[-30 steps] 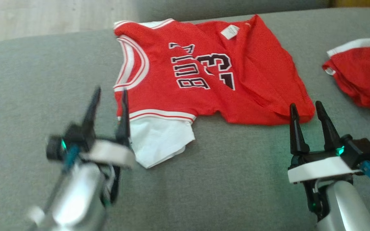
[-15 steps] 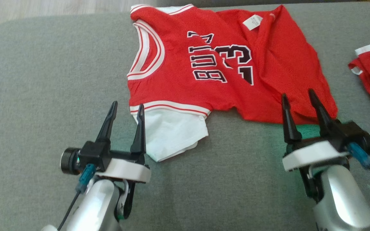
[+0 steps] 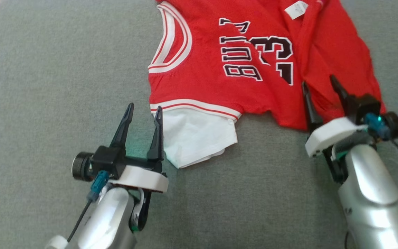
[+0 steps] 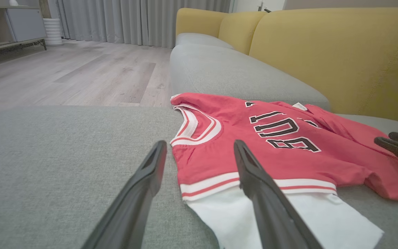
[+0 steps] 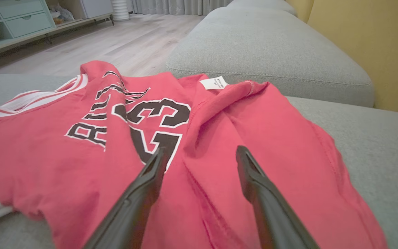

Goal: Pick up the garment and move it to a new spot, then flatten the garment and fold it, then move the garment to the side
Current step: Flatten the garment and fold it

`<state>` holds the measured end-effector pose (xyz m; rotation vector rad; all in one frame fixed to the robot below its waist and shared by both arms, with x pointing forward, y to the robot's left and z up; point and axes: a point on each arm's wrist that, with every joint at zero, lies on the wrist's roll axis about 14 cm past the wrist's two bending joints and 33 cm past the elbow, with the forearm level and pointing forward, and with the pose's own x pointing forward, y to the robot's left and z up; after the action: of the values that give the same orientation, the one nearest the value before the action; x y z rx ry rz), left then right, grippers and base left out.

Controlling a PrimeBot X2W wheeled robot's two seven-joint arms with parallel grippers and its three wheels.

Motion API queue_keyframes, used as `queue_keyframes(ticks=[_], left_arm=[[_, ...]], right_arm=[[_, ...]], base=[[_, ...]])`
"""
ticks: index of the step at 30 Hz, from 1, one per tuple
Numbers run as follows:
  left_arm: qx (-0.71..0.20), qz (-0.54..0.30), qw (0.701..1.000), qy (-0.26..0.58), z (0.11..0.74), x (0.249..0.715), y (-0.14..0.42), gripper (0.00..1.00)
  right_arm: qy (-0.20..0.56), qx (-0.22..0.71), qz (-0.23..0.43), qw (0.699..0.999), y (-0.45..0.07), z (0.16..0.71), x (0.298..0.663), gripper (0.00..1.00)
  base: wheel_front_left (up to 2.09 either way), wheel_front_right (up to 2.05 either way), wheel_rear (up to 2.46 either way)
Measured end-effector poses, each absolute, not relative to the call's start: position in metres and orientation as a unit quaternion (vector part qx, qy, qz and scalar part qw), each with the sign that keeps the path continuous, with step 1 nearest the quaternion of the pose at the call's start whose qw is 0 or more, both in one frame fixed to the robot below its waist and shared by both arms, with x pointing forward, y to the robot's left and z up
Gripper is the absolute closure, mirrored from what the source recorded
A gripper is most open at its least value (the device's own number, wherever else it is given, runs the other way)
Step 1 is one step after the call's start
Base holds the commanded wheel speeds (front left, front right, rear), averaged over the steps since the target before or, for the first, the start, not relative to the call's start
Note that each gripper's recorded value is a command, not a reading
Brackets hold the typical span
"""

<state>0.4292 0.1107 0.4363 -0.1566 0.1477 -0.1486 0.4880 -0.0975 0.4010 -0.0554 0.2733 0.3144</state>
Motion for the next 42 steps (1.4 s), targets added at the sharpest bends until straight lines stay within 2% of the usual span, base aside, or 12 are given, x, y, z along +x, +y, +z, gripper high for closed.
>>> queue_keyframes(ticks=[9,10,11,12,21,31,32,33,34,39,42], left_arm=[[-0.064,-0.073,0.993,0.064,0.439,0.436,0.115,0.00],[-0.064,-0.072,0.993,0.065,0.438,0.436,0.116,0.00],[-0.064,-0.072,0.993,0.066,0.438,0.436,0.116,0.00],[-0.064,-0.071,0.993,0.067,0.437,0.436,0.116,0.00],[-0.065,-0.078,0.993,0.064,0.440,0.436,0.111,0.00],[-0.071,-0.097,0.991,0.065,0.441,0.436,0.096,0.00],[-0.071,-0.098,0.990,0.066,0.440,0.436,0.096,0.00],[-0.071,-0.098,0.990,0.066,0.440,0.436,0.096,0.00],[-0.071,-0.099,0.990,0.067,0.440,0.436,0.095,0.00],[-0.070,-0.100,0.990,0.067,0.440,0.435,0.094,0.00],[-0.070,-0.103,0.990,0.062,0.445,0.435,0.093,0.00]], right_arm=[[0.173,-0.033,0.162,0.971,-0.091,0.379,0.508,0.00],[0.179,-0.034,0.162,0.970,-0.092,0.375,0.508,0.13],[0.183,-0.036,0.162,0.969,-0.092,0.373,0.508,0.70],[0.185,-0.037,0.162,0.969,-0.093,0.371,0.509,1.00],[0.164,-0.019,0.139,0.977,-0.107,0.385,0.514,1.00],[0.156,0.008,0.051,0.986,-0.176,0.402,0.522,1.00],[0.158,0.012,0.040,0.987,-0.183,0.401,0.522,0.94],[0.158,0.012,0.040,0.987,-0.183,0.401,0.522,0.05],[0.161,0.016,0.028,0.986,-0.191,0.401,0.522,0.00],[0.139,-0.006,-0.024,0.990,-0.234,0.414,0.522,0.00],[0.110,-0.022,-0.030,0.993,-0.238,0.431,0.526,0.00]], base=[[0.00,0.00,0.00],[0.00,0.00,0.00],[0.00,0.00,0.00],[0.00,0.00,0.00],[0.00,0.00,0.00],[0.00,0.00,0.00],[0.00,0.00,0.00],[0.00,0.00,0.00],[0.00,0.00,0.00],[0.00,0.00,0.00],[0.00,0.00,0.00]])
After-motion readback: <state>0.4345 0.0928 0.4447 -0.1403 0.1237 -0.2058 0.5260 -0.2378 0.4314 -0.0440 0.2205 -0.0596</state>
